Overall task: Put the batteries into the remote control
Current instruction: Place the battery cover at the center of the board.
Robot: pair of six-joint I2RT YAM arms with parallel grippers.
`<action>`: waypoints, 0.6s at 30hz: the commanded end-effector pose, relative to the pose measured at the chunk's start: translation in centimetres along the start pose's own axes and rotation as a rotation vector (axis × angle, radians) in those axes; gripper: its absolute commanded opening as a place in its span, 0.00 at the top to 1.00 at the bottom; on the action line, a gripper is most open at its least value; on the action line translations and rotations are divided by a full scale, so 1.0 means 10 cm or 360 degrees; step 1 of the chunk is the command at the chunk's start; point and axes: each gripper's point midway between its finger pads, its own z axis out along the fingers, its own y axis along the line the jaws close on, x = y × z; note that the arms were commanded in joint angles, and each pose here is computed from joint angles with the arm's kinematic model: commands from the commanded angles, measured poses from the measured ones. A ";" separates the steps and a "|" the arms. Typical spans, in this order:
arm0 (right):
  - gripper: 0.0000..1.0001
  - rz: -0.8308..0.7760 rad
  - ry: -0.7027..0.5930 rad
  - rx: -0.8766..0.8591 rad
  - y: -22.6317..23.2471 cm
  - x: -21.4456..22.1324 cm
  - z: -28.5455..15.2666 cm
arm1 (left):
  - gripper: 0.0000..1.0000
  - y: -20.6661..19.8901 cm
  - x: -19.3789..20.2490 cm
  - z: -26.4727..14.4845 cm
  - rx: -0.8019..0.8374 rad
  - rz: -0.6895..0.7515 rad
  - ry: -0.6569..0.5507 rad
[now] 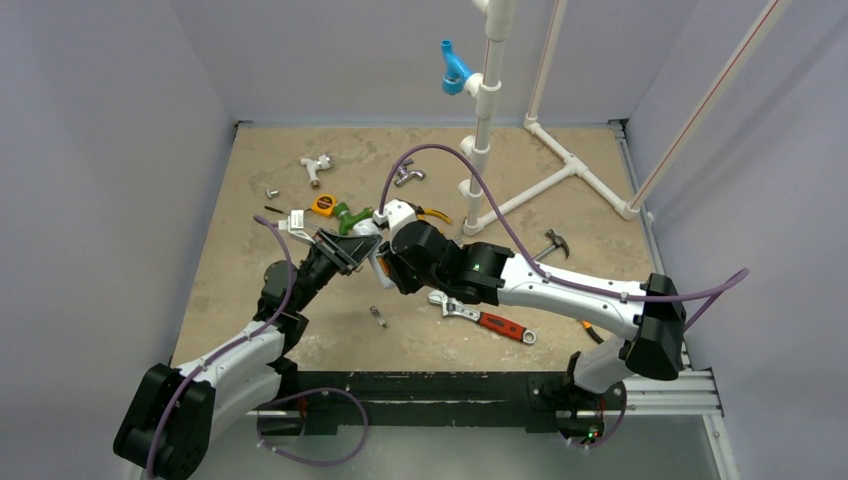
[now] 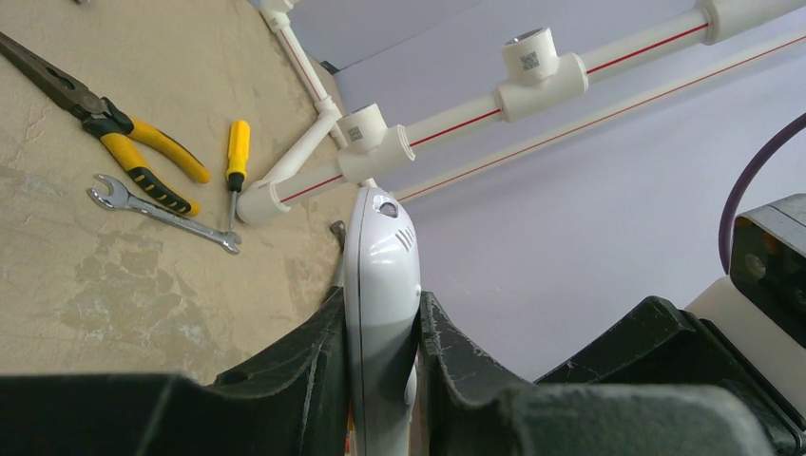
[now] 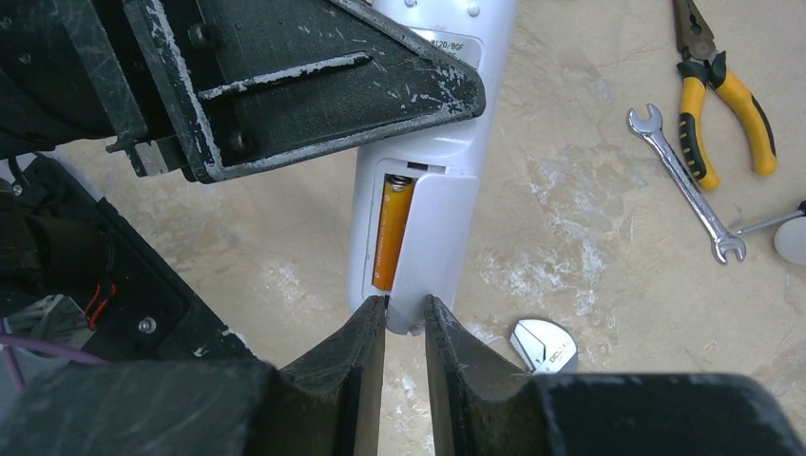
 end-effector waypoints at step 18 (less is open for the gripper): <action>1.00 0.0009 -0.0090 0.0020 -0.03 -0.15 -0.04 | 1.00 -0.18 -0.07 0.02 0.0097 0.0024 -0.0043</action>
